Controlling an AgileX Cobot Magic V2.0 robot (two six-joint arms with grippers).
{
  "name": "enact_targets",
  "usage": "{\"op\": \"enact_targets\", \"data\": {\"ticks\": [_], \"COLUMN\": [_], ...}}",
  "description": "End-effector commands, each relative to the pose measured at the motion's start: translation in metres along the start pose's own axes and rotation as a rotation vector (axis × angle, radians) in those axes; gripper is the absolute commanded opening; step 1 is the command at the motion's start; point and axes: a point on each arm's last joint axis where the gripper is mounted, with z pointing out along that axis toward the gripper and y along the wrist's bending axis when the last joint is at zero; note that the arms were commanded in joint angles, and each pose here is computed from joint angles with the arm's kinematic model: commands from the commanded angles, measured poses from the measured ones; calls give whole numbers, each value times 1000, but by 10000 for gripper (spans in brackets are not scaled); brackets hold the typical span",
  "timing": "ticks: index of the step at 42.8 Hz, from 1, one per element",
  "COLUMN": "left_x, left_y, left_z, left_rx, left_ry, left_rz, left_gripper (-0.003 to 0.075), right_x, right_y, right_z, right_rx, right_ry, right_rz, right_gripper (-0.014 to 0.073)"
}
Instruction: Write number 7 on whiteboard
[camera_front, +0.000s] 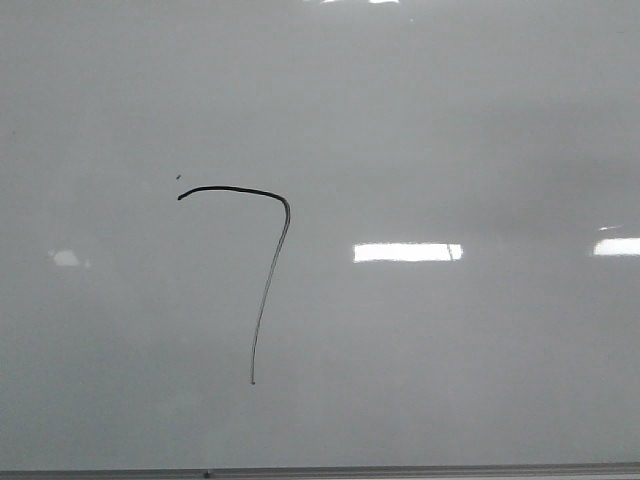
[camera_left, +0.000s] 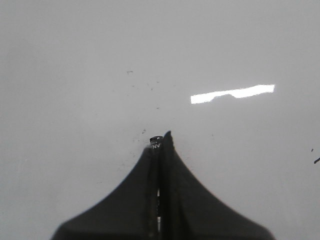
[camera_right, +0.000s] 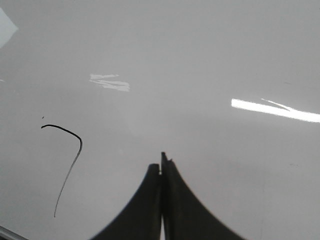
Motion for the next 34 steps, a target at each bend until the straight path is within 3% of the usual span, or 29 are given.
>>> {"op": "enact_targets", "data": {"ticks": [1, 11, 25, 34], "left_x": [-9, 32, 101, 114], "left_y": [3, -4, -13, -15], "left_z": [-5, -16, -6, -1], "left_rx": [-29, -1, -15, -21], "left_ry": [-129, -180, -154, -209], "left_rz": [-47, -65, -115, -115], "left_gripper": [-20, -20, -20, -20], "right_x": [-11, -11, -10, -10], "right_y": [-3, -2, -2, -2], "right_z": [-1, -1, -1, -1], "right_rx": [31, 28, 23, 20], "right_ry": [-53, -51, -47, -45], "right_rz": [23, 23, 23, 22], "right_gripper": [-69, -69, -69, -69]}}
